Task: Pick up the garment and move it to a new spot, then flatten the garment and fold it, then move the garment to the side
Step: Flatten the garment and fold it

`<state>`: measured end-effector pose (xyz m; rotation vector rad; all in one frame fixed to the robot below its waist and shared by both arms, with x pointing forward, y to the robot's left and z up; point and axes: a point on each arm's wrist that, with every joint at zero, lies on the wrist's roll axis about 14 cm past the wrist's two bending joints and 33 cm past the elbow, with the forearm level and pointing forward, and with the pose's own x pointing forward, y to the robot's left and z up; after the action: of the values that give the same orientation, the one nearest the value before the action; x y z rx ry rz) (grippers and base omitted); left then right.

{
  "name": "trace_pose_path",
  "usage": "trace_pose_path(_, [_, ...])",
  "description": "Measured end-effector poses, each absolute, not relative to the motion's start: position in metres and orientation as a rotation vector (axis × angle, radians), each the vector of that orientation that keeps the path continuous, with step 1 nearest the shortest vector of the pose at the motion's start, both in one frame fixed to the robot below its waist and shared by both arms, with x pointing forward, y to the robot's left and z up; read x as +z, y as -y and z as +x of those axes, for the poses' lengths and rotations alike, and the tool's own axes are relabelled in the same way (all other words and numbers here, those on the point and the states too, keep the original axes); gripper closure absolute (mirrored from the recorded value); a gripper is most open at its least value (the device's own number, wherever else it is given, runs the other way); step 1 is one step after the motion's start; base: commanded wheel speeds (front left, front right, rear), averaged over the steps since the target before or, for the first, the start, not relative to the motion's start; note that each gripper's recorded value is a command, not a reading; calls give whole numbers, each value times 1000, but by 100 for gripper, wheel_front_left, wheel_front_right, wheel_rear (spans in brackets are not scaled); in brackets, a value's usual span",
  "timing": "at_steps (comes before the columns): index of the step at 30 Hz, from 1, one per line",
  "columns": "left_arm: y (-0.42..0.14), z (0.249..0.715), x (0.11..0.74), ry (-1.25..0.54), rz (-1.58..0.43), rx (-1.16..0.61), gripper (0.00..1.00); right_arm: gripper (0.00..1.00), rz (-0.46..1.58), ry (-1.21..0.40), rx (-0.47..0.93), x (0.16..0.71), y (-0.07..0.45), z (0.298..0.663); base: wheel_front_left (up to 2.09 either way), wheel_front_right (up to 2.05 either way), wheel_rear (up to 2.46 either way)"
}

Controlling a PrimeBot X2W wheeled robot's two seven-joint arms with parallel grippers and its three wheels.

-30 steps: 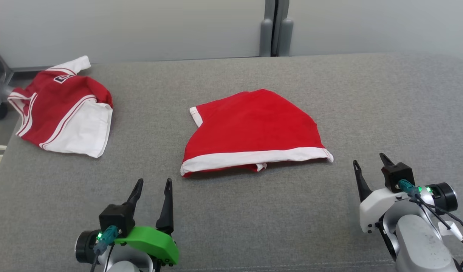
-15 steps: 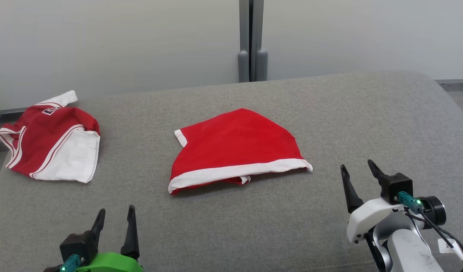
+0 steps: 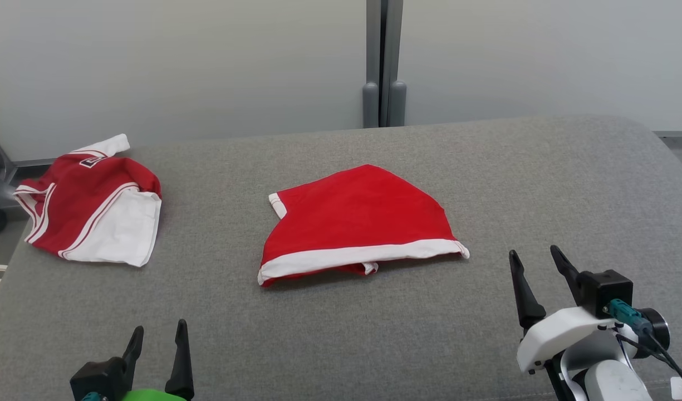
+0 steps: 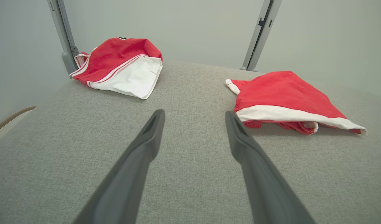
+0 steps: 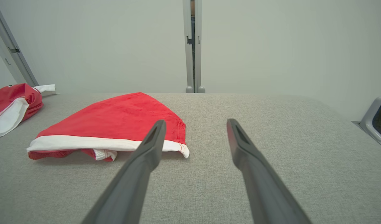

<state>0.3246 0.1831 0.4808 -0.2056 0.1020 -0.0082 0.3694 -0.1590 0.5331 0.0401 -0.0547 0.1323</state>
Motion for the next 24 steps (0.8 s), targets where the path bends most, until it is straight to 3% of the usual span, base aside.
trace_pose_path(24, [-180, 323, 484, -103, -229, -11, 0, 0, 76, 31, 152, 530, 152, 365, 0, 0, 0])
